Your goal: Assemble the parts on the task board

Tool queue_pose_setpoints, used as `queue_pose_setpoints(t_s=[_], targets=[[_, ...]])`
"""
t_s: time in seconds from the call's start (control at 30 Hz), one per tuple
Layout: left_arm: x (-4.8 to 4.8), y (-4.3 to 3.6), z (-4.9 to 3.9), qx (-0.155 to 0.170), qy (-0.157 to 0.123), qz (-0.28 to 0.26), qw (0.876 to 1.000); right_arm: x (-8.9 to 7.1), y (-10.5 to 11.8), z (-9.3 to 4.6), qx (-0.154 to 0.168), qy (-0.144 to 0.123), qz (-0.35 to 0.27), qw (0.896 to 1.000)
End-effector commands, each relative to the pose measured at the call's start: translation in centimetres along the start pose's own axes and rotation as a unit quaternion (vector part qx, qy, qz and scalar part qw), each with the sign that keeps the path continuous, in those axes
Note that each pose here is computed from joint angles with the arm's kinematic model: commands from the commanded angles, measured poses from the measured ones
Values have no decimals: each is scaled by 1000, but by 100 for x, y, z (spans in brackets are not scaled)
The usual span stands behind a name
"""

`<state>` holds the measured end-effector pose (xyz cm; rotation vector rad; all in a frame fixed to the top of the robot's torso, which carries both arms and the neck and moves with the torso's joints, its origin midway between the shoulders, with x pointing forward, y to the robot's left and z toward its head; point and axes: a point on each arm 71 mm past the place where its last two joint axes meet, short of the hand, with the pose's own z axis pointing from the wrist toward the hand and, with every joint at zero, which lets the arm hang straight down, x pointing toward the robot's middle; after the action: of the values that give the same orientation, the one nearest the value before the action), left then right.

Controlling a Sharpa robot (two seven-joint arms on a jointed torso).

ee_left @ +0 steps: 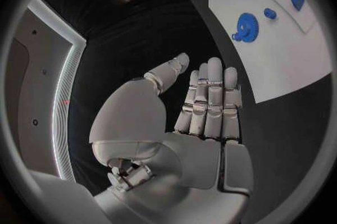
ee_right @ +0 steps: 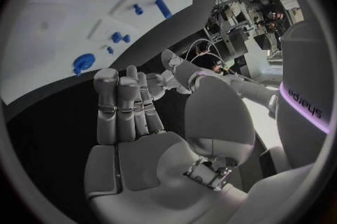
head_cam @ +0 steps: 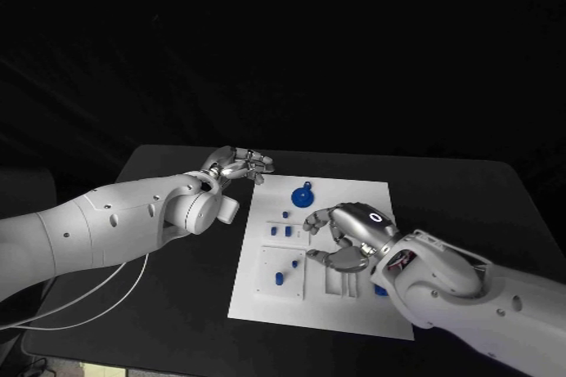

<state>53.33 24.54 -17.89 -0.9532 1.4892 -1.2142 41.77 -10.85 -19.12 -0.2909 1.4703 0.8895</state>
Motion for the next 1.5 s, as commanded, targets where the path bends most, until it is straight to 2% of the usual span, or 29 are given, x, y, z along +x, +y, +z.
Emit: queue_pose_setpoints(t_s=[0.03, 0.1, 0.2, 0.3, 0.4, 0.43, 0.63, 0.73, 0.87, 1.17, 1.5], targets=[[2, -11, -2, 3, 4, -4, 1000, -114, -286, -49, 88, 50, 107, 989], [-2, -9, -2, 2, 3, -5, 1000, -199, -459, -107, 124, 89, 108, 982], [-7, -7, 0, 2, 2, -5, 1000, -285, -650, -198, 166, 121, 115, 972], [-4, -5, 4, 1, 2, -7, 1000, -330, -784, -298, 203, 135, 130, 961], [-3, -2, 5, 0, 3, -8, 1000, -321, -888, -410, 244, 167, 144, 944], [-4, -1, 5, 0, 3, -8, 1000, -305, -929, -461, 261, 189, 145, 936], [1, 2, 7, -1, 4, -9, 1000, -267, -1084, -717, 335, 258, 153, 893], [3, 3, 5, -1, 5, -9, 1000, -249, -1131, -809, 355, 271, 154, 881], [7, 7, 4, -2, 6, -10, 1000, -257, -1137, -866, 365, 271, 154, 877], [13, 24, 0, -4, 8, -11, 1000, -202, -1075, -897, 364, 290, 152, 872], [24, 25, 1, -4, 9, -11, 1000, -142, -1071, -879, 369, 285, 135, 874]])
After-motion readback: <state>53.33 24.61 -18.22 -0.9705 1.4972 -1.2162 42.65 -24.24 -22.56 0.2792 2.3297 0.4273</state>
